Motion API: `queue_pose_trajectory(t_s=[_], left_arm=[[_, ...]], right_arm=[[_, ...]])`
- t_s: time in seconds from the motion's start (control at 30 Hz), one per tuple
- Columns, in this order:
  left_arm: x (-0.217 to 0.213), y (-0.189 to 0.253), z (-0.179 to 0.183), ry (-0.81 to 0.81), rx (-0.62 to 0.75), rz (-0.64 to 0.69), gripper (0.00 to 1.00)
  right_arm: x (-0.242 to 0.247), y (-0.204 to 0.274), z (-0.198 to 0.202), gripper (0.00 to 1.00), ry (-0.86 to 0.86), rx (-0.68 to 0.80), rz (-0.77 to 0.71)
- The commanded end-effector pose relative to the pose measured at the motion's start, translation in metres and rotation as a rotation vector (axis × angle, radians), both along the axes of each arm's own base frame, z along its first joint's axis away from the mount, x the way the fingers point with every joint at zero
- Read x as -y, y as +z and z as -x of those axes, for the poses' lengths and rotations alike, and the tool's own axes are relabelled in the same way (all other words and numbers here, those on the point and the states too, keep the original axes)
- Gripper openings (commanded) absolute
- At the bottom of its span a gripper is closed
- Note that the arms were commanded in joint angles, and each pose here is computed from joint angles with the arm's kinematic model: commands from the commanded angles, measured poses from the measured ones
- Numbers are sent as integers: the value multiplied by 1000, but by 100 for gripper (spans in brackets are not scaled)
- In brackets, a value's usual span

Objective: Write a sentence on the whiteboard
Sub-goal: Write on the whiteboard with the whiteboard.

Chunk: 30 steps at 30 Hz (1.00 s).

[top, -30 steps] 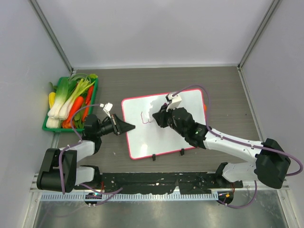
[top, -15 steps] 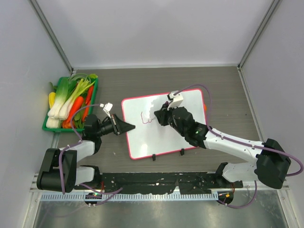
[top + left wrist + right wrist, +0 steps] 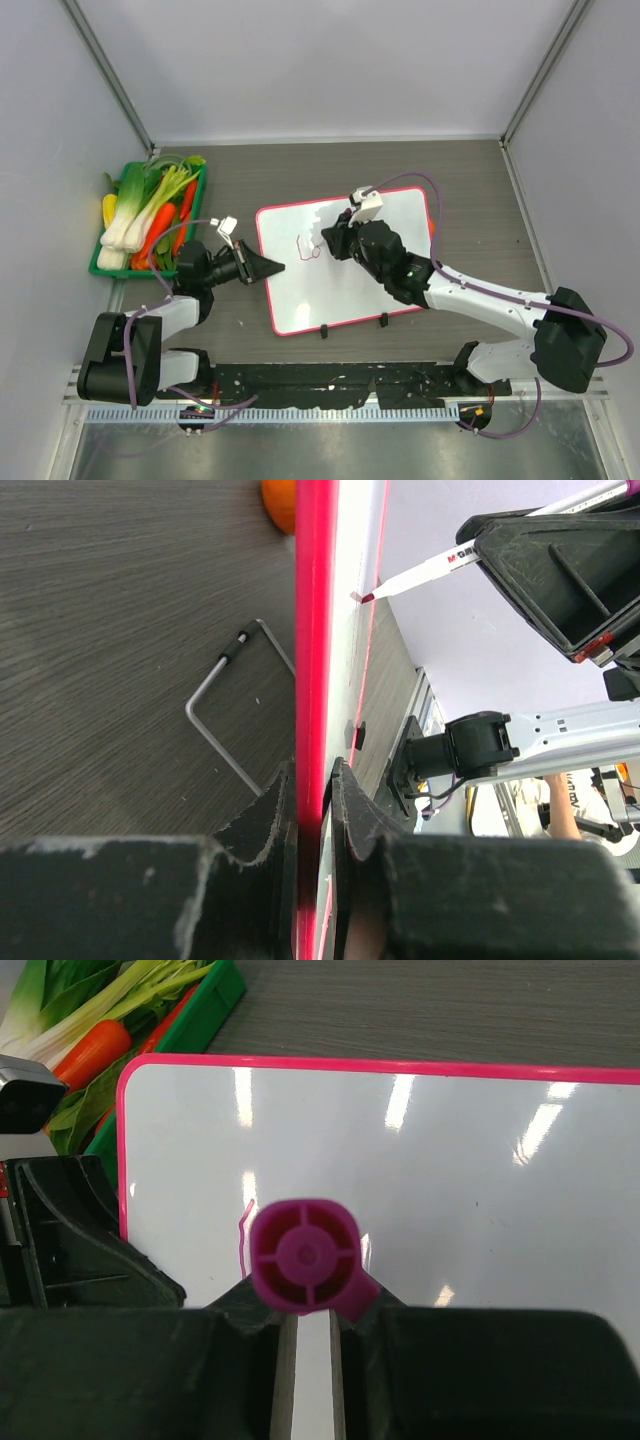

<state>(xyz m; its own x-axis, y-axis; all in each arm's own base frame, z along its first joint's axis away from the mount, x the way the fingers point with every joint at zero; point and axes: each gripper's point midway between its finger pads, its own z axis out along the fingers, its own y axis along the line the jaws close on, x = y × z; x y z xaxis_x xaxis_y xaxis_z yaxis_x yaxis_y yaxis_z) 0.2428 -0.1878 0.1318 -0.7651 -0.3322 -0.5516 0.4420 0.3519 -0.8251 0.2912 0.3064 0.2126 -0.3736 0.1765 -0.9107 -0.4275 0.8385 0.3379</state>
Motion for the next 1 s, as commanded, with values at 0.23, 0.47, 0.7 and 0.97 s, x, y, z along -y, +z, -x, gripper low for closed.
queue_pose_trajectory(t_s=[0.23, 0.47, 0.7, 0.97], left_arm=[[-4, -13, -8, 40, 53, -80, 0], [-4, -12, -8, 43, 56, -82, 0], [-5, -13, -8, 47, 56, -88, 0], [-6, -13, -8, 49, 58, -92, 0]], right_arm=[[-9, 18, -1, 1, 28, 23, -47], [-2, 46, 6, 1, 32, 64, -134], [8, 45, 1, 1, 1, 78, -111], [12, 37, -5, 1, -24, 72, -66]])
